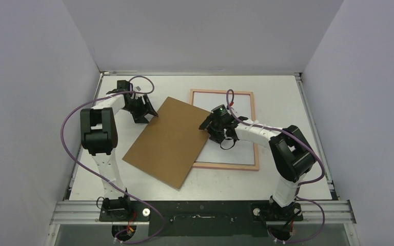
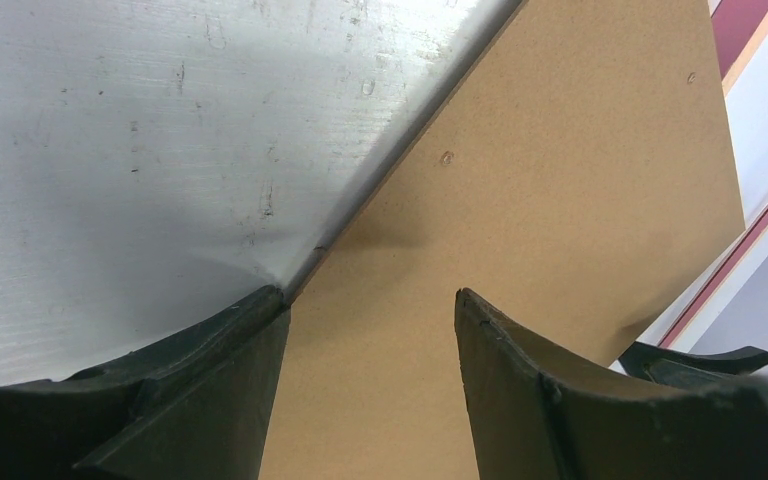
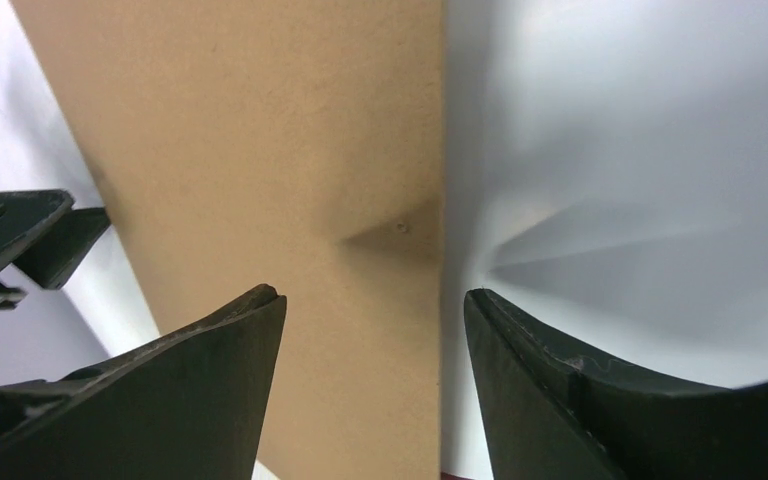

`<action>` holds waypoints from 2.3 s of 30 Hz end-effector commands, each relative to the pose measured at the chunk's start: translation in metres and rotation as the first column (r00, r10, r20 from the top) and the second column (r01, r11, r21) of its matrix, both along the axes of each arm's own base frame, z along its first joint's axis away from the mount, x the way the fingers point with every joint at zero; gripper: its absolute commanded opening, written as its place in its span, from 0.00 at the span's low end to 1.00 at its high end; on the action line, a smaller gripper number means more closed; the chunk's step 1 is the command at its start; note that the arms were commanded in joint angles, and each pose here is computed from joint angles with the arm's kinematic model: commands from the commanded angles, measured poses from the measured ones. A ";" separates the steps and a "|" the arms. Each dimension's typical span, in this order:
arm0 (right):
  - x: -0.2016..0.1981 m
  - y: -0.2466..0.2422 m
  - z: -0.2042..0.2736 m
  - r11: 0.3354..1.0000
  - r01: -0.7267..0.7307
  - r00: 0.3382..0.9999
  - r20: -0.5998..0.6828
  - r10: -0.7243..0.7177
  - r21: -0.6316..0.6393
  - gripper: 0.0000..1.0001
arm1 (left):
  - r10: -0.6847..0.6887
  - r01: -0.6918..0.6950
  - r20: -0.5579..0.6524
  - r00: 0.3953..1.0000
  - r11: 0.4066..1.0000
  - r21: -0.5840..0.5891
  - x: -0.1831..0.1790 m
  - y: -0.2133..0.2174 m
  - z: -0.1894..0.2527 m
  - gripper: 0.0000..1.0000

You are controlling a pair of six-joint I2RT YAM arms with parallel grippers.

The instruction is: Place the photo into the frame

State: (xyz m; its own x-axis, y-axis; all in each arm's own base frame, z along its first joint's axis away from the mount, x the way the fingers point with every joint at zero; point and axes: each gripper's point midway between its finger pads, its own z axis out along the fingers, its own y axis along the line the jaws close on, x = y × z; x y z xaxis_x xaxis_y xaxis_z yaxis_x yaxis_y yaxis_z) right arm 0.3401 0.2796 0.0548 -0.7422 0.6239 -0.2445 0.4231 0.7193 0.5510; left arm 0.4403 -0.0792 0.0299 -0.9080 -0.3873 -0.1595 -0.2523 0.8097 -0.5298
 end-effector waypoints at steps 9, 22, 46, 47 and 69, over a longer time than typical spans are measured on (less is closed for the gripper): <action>0.026 0.052 0.046 0.946 -0.103 0.979 0.199 0.043 0.306 0.54 | -0.023 0.020 -0.144 0.989 0.999 -0.025 -0.037 -0.009 -0.022 0.61; 0.027 0.067 0.123 0.873 -0.316 0.855 0.511 0.092 0.372 0.69 | 0.013 -0.019 -0.168 0.986 0.999 -0.036 -0.035 -0.011 -0.022 0.60; 0.031 0.057 0.155 0.873 -0.382 0.815 0.556 0.165 0.302 0.00 | -0.009 0.011 0.032 0.999 0.997 -0.072 -0.010 -0.010 0.036 0.67; 0.032 0.057 0.164 0.868 -0.401 0.798 0.578 0.172 0.294 0.00 | -0.009 0.013 0.062 0.998 0.997 -0.071 -0.007 -0.008 0.045 0.69; 0.037 -0.022 0.334 0.691 -0.706 0.432 0.869 0.243 0.157 0.00 | 0.002 0.234 0.607 0.795 0.921 -0.310 0.011 0.000 0.239 0.97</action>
State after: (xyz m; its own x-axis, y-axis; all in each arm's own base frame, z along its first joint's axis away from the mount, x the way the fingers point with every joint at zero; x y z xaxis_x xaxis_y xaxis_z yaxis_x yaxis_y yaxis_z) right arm 0.4055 0.2603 0.2805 -0.7559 0.4279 -0.4955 -0.3565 0.3658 0.8597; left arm 0.4557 -0.0669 0.2029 -0.7846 -0.4645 -0.4107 0.0755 0.5858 -0.8069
